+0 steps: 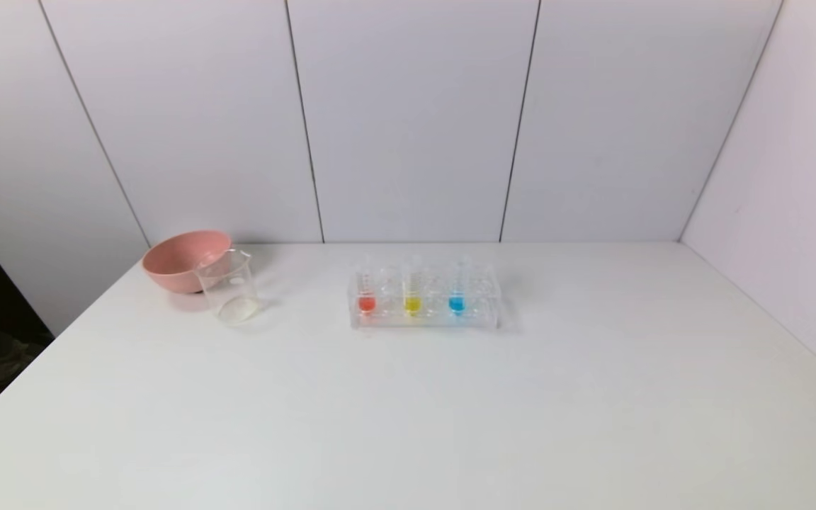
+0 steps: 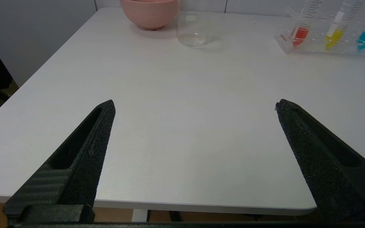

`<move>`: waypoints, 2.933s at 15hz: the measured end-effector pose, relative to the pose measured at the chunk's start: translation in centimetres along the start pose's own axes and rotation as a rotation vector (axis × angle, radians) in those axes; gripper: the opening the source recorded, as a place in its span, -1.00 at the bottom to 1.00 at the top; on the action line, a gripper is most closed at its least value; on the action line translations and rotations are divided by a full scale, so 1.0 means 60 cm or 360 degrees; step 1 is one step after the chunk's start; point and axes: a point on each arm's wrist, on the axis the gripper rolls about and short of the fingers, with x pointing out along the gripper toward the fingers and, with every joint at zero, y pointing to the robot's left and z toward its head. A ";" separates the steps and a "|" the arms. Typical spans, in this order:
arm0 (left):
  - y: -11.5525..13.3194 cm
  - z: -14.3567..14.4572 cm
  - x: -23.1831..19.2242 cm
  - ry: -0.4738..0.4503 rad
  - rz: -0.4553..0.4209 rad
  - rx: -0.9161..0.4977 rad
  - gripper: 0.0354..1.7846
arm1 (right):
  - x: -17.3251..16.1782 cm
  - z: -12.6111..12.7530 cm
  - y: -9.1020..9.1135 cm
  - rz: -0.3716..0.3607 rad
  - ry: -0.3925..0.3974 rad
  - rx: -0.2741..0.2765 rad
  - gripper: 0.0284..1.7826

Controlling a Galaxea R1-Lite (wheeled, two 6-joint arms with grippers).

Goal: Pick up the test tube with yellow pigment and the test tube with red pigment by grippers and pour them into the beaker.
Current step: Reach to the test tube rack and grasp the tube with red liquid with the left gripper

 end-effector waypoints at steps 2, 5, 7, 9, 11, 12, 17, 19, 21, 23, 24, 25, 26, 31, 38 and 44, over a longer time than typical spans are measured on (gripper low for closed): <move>0.000 0.000 0.000 -0.0001 -0.0001 -0.0001 0.99 | 0.000 0.000 0.000 0.0000 0.0000 0.0000 0.92; 0.000 0.000 0.000 -0.0001 0.0001 0.0002 0.99 | 0.000 0.000 0.000 0.0000 -0.0001 0.0000 0.92; 0.000 0.000 0.000 0.0001 0.0001 0.0001 0.99 | 0.000 0.000 0.000 0.0000 -0.0001 0.0001 0.92; 0.000 0.000 0.000 0.0002 0.0003 0.0000 0.99 | 0.000 0.000 0.000 0.0000 -0.0001 0.0001 0.92; 0.000 0.000 0.000 0.0004 0.0001 0.0000 0.99 | 0.000 0.000 0.000 0.0000 -0.0001 0.0000 0.92; 0.000 0.000 0.000 0.0004 0.0001 -0.0001 0.99 | 0.000 0.000 0.000 0.0000 -0.0001 0.0000 0.92; 0.000 0.005 -0.001 -0.0019 0.0016 -0.0015 0.99 | 0.000 0.000 0.000 0.0000 -0.0001 0.0000 0.92; -0.002 0.029 -0.009 -0.0078 0.0001 -0.0014 0.99 | 0.000 0.000 0.000 0.0000 0.0000 0.0000 0.92; -0.004 0.057 -0.012 -0.0102 -0.0012 -0.0020 0.99 | 0.000 0.000 0.000 0.0000 0.0000 0.0000 0.92; -0.007 0.090 -0.006 -0.0088 -0.0023 -0.0028 0.99 | 0.000 0.000 0.000 0.0000 0.0000 0.0000 0.92; -0.009 0.105 0.001 -0.0066 -0.0032 -0.0030 0.99 | 0.000 0.000 0.000 0.0000 0.0000 0.0000 0.92; -0.010 0.118 0.010 -0.0038 -0.0049 -0.0029 0.99 | 0.000 0.000 0.000 0.0000 0.0000 0.0000 0.92; -0.012 0.130 0.022 -0.0001 -0.0077 -0.0027 0.99 | 0.000 0.000 0.000 0.0000 -0.0001 0.0000 0.92; -0.025 0.161 0.108 0.0273 -0.0259 -0.0015 0.99 | 0.000 0.000 0.000 0.0000 -0.0001 0.0000 0.92; -0.072 0.160 0.278 0.0518 -0.0474 0.0003 0.99 | 0.000 0.000 0.000 0.0000 -0.0001 0.0000 0.92; -0.199 0.106 0.392 0.0497 -0.0495 0.0086 0.99 | 0.000 0.000 0.000 0.0000 -0.0001 0.0000 0.92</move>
